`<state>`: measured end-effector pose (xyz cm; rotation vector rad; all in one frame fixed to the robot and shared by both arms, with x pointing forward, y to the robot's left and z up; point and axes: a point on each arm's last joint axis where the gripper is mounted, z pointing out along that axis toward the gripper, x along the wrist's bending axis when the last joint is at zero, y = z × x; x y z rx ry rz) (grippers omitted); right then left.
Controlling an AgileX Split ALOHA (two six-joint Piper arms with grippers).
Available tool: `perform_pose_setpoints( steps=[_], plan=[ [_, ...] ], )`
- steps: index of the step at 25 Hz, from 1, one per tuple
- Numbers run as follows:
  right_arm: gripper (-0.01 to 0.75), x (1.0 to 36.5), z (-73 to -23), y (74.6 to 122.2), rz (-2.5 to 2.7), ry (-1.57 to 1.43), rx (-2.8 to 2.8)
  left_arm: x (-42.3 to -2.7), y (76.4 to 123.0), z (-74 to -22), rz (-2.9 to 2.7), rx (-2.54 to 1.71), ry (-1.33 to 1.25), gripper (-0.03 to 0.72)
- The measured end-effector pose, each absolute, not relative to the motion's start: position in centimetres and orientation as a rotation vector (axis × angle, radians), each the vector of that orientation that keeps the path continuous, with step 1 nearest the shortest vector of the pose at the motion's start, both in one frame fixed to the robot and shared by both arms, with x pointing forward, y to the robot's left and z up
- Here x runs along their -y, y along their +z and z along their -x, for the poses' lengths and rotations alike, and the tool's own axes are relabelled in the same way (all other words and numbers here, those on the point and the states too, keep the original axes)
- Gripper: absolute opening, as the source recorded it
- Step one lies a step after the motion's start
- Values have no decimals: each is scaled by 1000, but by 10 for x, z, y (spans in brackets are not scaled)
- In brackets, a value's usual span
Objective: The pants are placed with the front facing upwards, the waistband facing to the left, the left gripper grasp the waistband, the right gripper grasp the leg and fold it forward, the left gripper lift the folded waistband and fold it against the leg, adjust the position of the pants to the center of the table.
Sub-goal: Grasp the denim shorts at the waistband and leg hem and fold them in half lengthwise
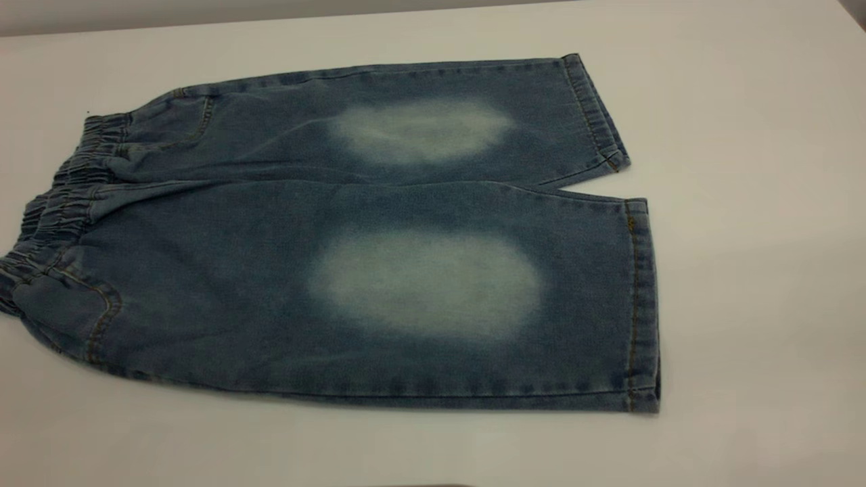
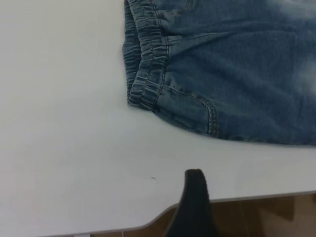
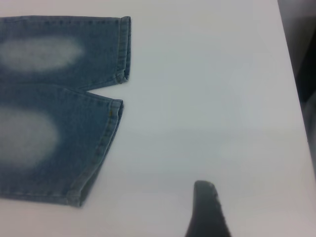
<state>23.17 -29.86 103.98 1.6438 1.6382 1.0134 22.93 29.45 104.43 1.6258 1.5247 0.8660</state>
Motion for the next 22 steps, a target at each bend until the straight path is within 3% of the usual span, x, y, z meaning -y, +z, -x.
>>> perform_pose_setpoints(
  steps=[22],
  plan=[
    [412,298,-234,1041,-1655,1009,-1650,-295,1048,-229,-1597,-1527,867,549]
  ],
)
